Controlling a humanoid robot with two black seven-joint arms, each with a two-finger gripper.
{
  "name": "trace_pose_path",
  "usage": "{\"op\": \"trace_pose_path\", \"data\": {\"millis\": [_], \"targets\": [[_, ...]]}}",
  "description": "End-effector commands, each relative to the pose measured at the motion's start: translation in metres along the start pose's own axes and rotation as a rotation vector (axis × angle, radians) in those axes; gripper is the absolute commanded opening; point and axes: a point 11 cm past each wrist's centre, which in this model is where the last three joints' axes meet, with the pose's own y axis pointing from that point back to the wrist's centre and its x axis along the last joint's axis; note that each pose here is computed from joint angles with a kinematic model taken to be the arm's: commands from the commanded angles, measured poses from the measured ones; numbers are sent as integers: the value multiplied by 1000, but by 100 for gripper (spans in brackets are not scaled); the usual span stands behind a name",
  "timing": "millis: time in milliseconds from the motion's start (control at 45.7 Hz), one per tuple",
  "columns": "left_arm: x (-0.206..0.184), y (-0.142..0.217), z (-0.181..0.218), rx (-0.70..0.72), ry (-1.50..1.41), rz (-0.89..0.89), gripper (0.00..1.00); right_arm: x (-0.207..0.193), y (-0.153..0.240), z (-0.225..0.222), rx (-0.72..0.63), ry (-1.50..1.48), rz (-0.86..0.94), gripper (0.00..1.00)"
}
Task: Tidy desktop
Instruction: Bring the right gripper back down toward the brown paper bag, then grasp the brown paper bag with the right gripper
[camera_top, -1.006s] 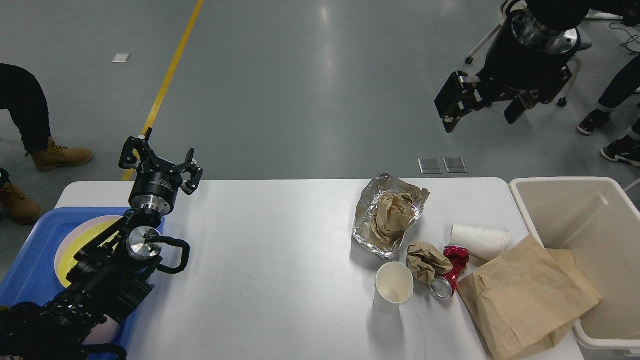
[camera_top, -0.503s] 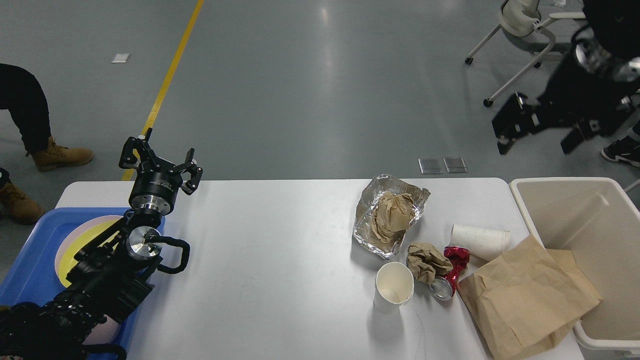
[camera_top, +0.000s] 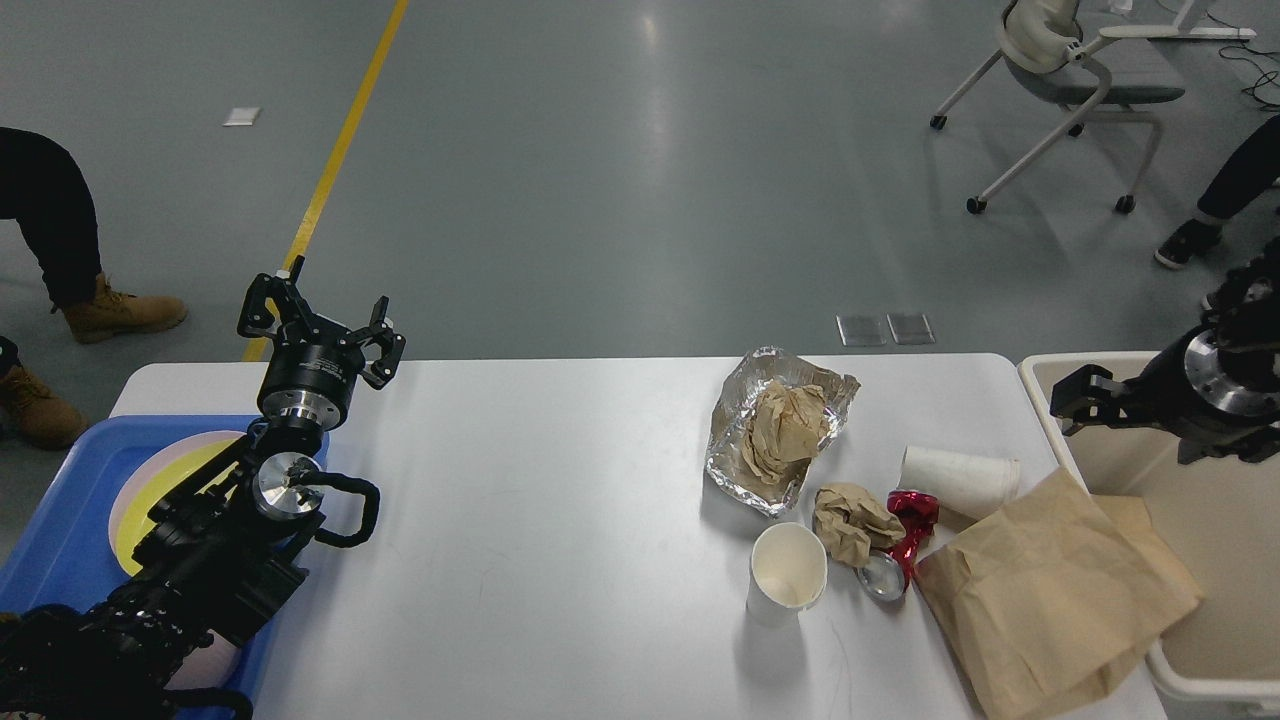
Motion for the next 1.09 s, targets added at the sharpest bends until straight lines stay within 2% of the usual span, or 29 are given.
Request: {"op": "trace_pose_path", "data": {"millis": [0,175,372,634,1072], "targets": [[0,0,0,0,0,0,96,-19,-21,8,2,-84,-64,100],[0,0,0,0,0,0,96,-26,-45,9,17,-171,-81,100],[0,0,0,0,0,0,96,-19,-56,-13,68,-188,-35,100],[0,0,0,0,0,0,96,-27,-79,-46,26,-155,-38,100],[0,0,0,0,0,0,96,-55,-97,-57,9,-85,-105,100]]}}
